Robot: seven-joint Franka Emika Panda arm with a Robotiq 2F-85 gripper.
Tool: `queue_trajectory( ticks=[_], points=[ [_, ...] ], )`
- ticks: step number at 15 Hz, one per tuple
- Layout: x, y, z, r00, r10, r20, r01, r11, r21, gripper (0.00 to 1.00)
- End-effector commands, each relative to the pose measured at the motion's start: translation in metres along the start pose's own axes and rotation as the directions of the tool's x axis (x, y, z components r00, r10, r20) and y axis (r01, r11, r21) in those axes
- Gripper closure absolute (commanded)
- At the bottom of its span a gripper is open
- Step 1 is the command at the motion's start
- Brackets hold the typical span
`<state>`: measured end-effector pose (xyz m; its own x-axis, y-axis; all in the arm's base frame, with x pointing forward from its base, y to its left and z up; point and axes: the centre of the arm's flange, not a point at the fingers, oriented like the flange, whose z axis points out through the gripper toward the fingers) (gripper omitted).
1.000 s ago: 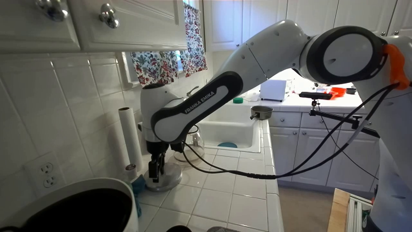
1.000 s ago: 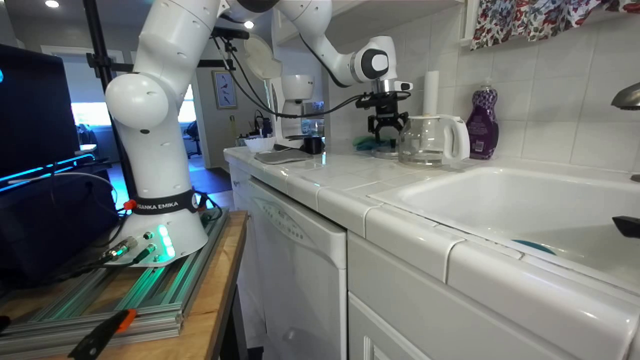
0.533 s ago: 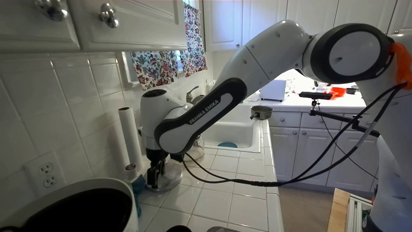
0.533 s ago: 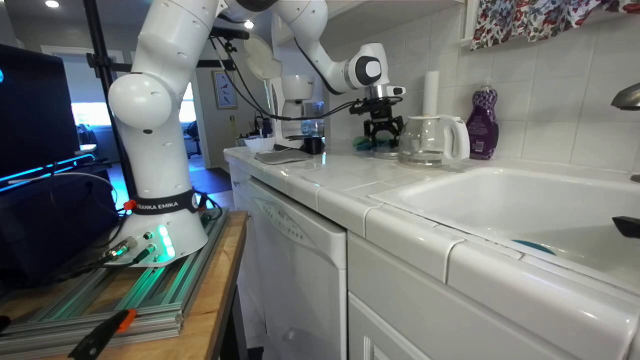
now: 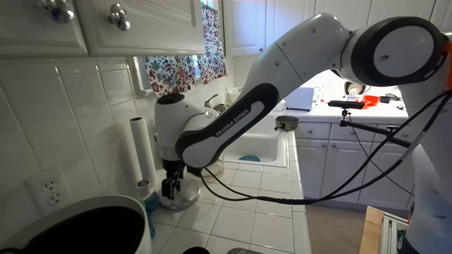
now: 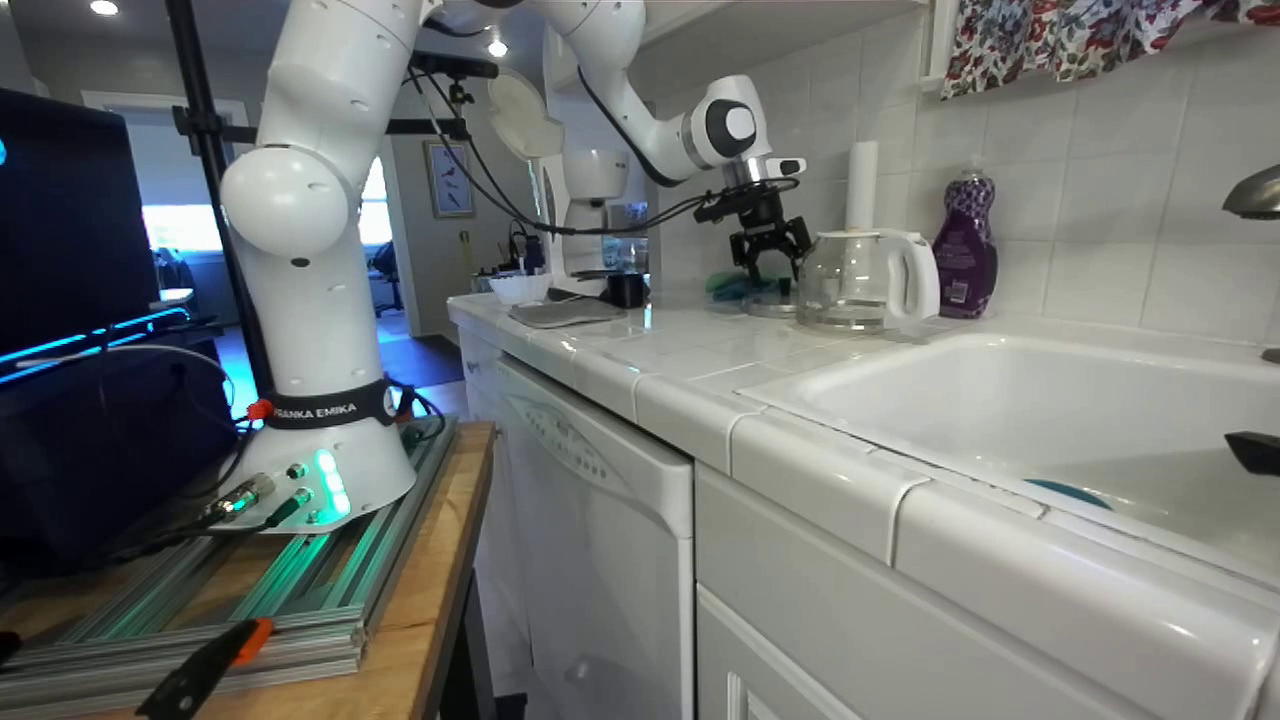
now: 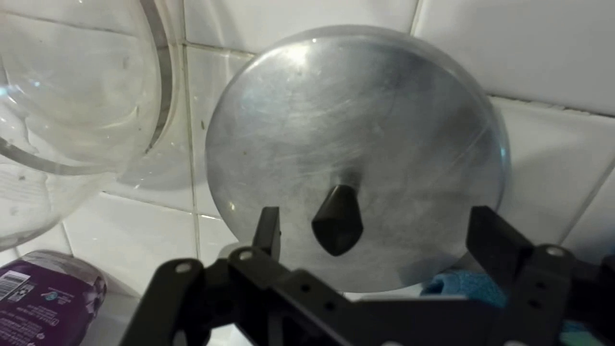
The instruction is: Put the lid over the pot
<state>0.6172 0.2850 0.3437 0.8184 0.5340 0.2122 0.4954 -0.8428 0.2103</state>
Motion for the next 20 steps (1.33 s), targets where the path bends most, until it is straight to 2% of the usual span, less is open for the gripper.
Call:
queue_trajectory(
  ticks=[1,10,12,13,14,15,16,20],
  points=[
    [-0.018,-0.004,0.001,0.999,0.039,-0.030,-0.039,0.999,-0.019,0.00],
    [-0.032,0.008,0.005,0.992,0.090,-0.083,-0.092,0.996,-0.020,0.00],
    [-0.033,0.010,0.002,0.992,0.090,-0.092,-0.092,0.995,-0.025,0.04],
    [-0.032,0.010,0.001,0.991,0.089,-0.096,-0.092,0.995,-0.027,0.13],
    [-0.032,0.011,0.000,0.991,0.088,-0.100,-0.092,0.995,-0.029,0.28],
    [-0.032,0.011,0.000,0.990,0.089,-0.106,-0.093,0.995,-0.027,0.29],
    [-0.031,0.011,0.000,0.990,0.091,-0.112,-0.095,0.995,-0.025,0.36],
    [-0.030,0.009,0.003,0.986,0.100,-0.136,-0.103,0.995,-0.011,0.65]
  ],
)
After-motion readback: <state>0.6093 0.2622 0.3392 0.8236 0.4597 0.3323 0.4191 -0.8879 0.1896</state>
